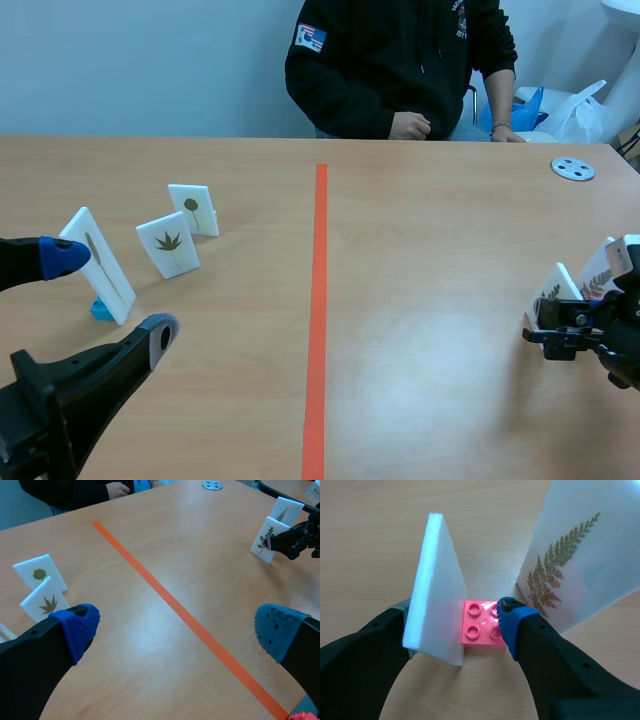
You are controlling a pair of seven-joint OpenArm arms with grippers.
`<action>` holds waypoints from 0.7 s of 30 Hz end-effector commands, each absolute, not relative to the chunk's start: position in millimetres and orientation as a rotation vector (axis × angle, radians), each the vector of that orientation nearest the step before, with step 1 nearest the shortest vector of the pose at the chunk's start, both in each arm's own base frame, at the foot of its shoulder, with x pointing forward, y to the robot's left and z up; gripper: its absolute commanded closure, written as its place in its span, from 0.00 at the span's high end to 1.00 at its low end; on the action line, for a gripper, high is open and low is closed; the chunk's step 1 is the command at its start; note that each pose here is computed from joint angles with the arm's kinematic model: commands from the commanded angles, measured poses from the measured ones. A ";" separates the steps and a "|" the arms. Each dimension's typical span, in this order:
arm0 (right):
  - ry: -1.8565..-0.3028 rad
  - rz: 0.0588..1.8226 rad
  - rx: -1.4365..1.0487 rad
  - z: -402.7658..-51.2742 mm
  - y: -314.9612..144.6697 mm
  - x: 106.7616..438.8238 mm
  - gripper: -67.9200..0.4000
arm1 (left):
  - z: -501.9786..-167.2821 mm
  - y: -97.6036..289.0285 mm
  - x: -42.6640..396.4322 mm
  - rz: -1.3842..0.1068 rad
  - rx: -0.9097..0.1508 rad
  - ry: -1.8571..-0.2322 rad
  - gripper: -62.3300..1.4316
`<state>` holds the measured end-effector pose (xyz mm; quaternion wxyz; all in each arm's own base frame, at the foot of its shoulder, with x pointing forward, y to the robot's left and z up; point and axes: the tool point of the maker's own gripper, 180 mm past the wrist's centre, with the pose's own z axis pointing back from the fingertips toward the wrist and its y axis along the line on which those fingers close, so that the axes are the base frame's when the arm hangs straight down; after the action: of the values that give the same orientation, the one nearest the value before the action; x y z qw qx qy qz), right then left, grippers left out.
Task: Sort the leaf by its shape. The table is split by an orange tape line. A compound leaf with several leaflets goes to the left side, a simple leaf with one blade goes to the right side. Return to the home posture when a red brick is placed on the table.
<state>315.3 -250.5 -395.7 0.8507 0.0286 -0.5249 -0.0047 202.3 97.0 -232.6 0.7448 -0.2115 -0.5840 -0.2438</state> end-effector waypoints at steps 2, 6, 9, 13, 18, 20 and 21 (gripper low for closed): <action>-1.175 0.005 0.058 -375.5 -252.7 328.0 0.44 | -224.5 94.3 203.6 -0.528 -0.477 -1.308 1.00; -1.225 0.009 0.061 -364.3 -251.1 333.5 0.47 | -224.4 94.3 203.6 -0.528 -0.476 -1.308 1.00; -1.250 0.018 0.063 -356.0 -249.1 337.4 0.53 | -224.4 94.3 203.6 -0.528 -0.476 -1.308 1.00; -1.295 0.035 0.068 -339.9 -244.3 344.4 0.58 | -224.4 94.3 203.6 -0.528 -0.476 -1.308 1.00; -1.345 0.069 0.077 -316.3 -235.0 353.1 0.59 | -224.4 94.3 203.6 -0.528 -0.476 -1.309 1.00; -1.354 0.082 0.068 -307.1 -234.9 355.2 0.64 | -224.4 94.3 203.6 -0.528 -0.476 -1.309 1.00; -1.358 0.086 0.062 -302.3 -235.7 356.3 0.69 | -224.4 94.3 203.6 -0.528 -0.476 -1.309 1.00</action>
<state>350.3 -227.1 -320.5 0.7916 0.0381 -0.6087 0.0382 202.3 97.0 -232.6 0.7448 -0.2115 -0.5840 -0.2438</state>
